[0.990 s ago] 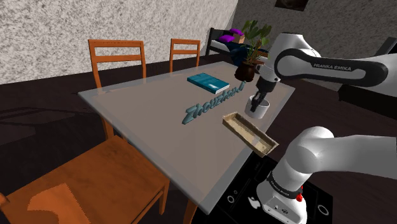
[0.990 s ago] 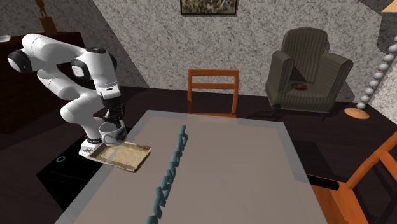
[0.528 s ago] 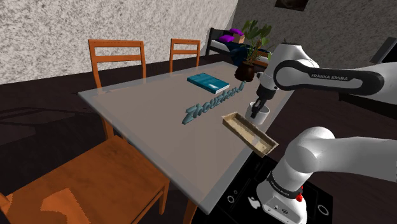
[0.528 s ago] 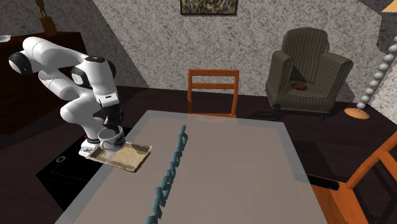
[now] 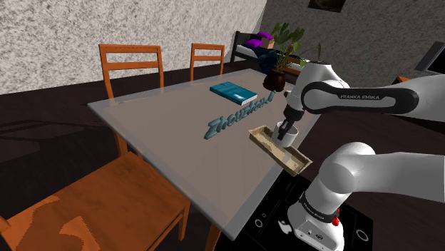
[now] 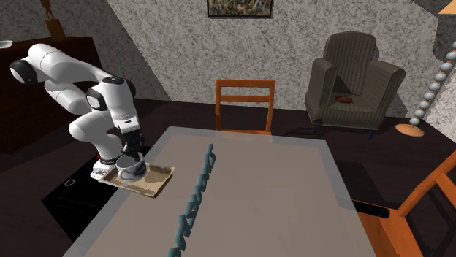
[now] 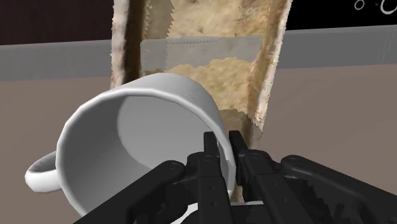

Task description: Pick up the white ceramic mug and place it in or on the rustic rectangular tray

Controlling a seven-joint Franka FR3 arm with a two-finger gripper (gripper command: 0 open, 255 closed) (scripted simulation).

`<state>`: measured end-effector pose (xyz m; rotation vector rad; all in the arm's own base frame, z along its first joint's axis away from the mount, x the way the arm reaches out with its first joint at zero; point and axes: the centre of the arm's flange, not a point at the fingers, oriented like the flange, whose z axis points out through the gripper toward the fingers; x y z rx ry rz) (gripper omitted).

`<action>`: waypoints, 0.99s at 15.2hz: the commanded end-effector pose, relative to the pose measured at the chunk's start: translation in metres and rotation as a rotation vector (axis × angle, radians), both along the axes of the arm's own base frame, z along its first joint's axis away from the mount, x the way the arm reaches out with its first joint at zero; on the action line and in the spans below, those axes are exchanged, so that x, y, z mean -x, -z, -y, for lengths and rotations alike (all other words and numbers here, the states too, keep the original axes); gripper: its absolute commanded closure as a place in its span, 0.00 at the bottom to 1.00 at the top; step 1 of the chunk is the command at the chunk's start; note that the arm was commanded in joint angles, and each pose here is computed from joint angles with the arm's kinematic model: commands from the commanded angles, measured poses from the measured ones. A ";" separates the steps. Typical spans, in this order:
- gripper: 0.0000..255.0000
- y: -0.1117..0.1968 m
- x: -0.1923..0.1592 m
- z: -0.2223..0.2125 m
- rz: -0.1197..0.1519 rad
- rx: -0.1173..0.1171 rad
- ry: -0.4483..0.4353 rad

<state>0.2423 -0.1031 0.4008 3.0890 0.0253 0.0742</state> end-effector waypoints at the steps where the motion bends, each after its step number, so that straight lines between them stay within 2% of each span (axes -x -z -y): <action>1: 1.00 0.010 -0.001 0.001 0.001 0.000 0.000; 9: 1.00 0.010 -0.001 0.001 0.001 0.000 0.000; 10: 0.00 0.010 -0.001 0.001 0.001 0.000 0.000; 15: 0.00 0.010 -0.001 0.001 0.001 0.000 0.000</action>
